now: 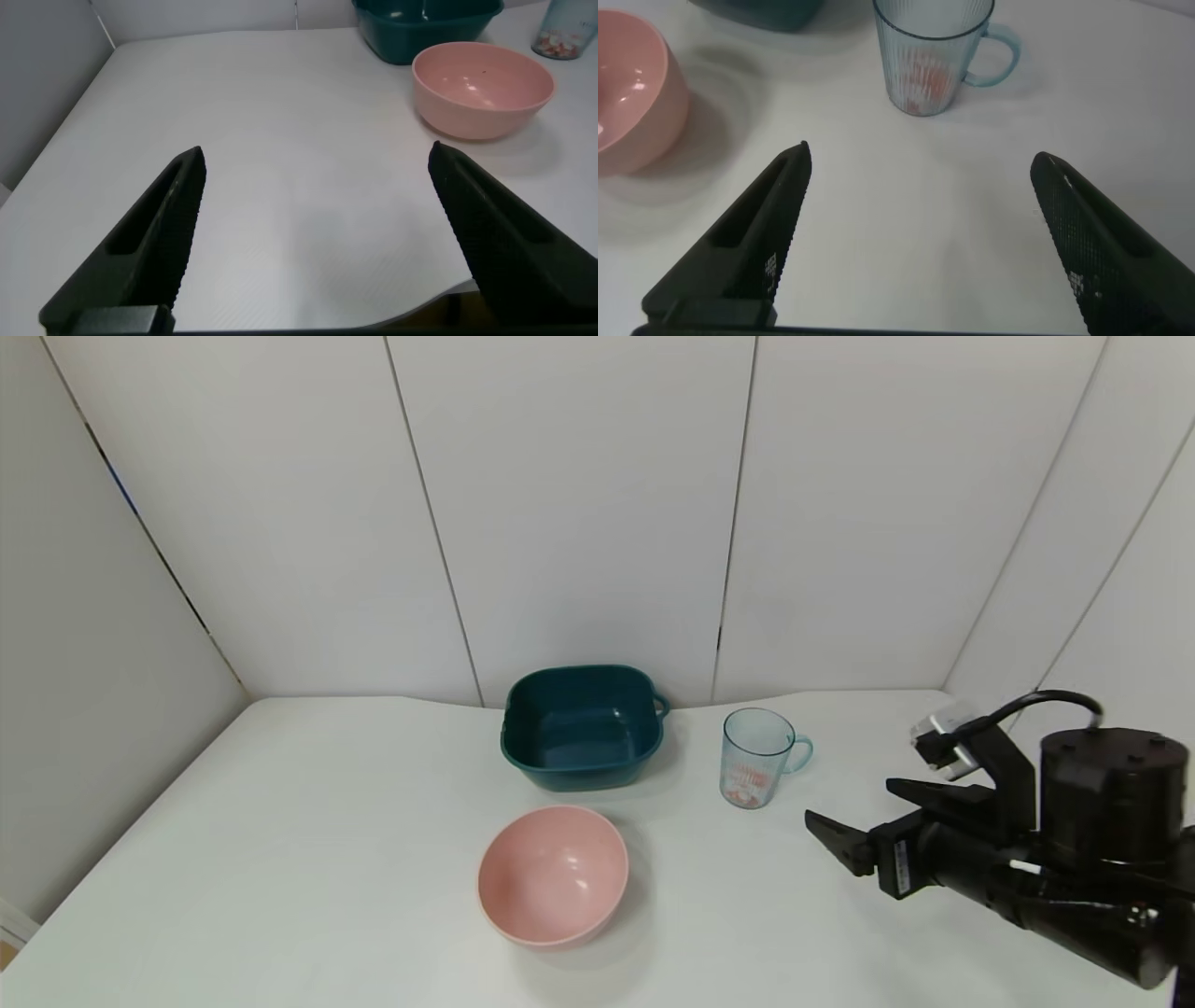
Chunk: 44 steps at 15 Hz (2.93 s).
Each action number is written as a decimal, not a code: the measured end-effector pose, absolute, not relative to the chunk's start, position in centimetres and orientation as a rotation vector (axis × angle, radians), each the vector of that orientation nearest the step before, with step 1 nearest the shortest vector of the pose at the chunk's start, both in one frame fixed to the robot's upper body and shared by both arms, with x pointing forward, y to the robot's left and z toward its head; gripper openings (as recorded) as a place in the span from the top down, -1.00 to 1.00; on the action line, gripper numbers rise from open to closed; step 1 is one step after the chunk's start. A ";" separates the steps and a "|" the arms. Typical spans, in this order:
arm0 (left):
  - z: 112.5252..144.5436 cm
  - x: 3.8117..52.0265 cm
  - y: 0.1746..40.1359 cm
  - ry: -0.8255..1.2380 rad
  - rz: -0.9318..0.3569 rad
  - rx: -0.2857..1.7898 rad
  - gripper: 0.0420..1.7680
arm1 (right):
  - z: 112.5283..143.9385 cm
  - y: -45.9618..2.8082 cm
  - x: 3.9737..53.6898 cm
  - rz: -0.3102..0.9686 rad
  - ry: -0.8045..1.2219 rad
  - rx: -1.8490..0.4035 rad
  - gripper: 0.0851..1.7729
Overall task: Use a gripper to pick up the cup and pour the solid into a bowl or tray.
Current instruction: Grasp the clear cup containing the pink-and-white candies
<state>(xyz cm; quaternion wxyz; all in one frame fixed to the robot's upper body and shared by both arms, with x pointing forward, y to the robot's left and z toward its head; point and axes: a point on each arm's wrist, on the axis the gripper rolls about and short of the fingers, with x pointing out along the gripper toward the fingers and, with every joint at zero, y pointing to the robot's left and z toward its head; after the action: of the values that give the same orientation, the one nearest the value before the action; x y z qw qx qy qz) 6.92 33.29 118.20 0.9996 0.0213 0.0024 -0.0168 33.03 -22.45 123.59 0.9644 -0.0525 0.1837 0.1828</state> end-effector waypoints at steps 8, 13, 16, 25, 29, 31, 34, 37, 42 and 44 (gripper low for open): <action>118.2 6.9 33.3 0.005 -0.034 0.043 -0.94 | 119.5 -19.1 38.3 0.325 0.422 -0.093 -0.93; 118.2 6.9 33.3 0.005 -0.034 0.042 -0.94 | 118.1 -17.8 40.3 0.264 0.424 -0.056 -0.93; 118.2 6.9 33.3 0.005 -0.034 0.042 -0.94 | 117.4 -17.1 41.5 0.233 0.400 -0.026 -0.93; 118.2 6.9 33.3 0.005 -0.034 0.042 -0.94 | 116.0 -16.0 43.7 0.198 0.339 -0.015 -0.93; 118.2 6.9 33.3 0.005 -0.034 0.042 -0.94 | 116.0 -15.5 44.8 0.188 0.317 -0.020 -0.93; 118.2 6.9 33.3 0.005 -0.034 0.043 -0.94 | 115.8 -15.3 45.3 0.184 0.310 -0.018 -0.93; 118.2 6.9 33.3 0.005 -0.034 0.042 -0.94 | 115.5 -15.1 45.9 0.180 0.303 -0.015 -0.93; 118.2 6.9 33.3 0.005 -0.034 0.043 -0.94 | 115.4 -15.2 46.3 0.176 0.300 -0.015 -0.93; 118.2 6.9 33.3 0.005 -0.034 0.043 -0.94 | 115.6 -15.2 46.8 0.153 0.282 -0.024 -0.93; 118.2 6.9 33.3 0.004 -0.034 0.042 -0.94 | 115.5 -15.2 47.0 0.153 0.280 -0.025 -0.93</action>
<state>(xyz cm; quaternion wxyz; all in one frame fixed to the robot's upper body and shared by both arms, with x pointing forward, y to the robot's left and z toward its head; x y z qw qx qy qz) 6.92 33.29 118.21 0.9996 0.0211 0.0022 -0.0168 46.96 -15.16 115.53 0.9872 -0.0123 0.1395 0.0759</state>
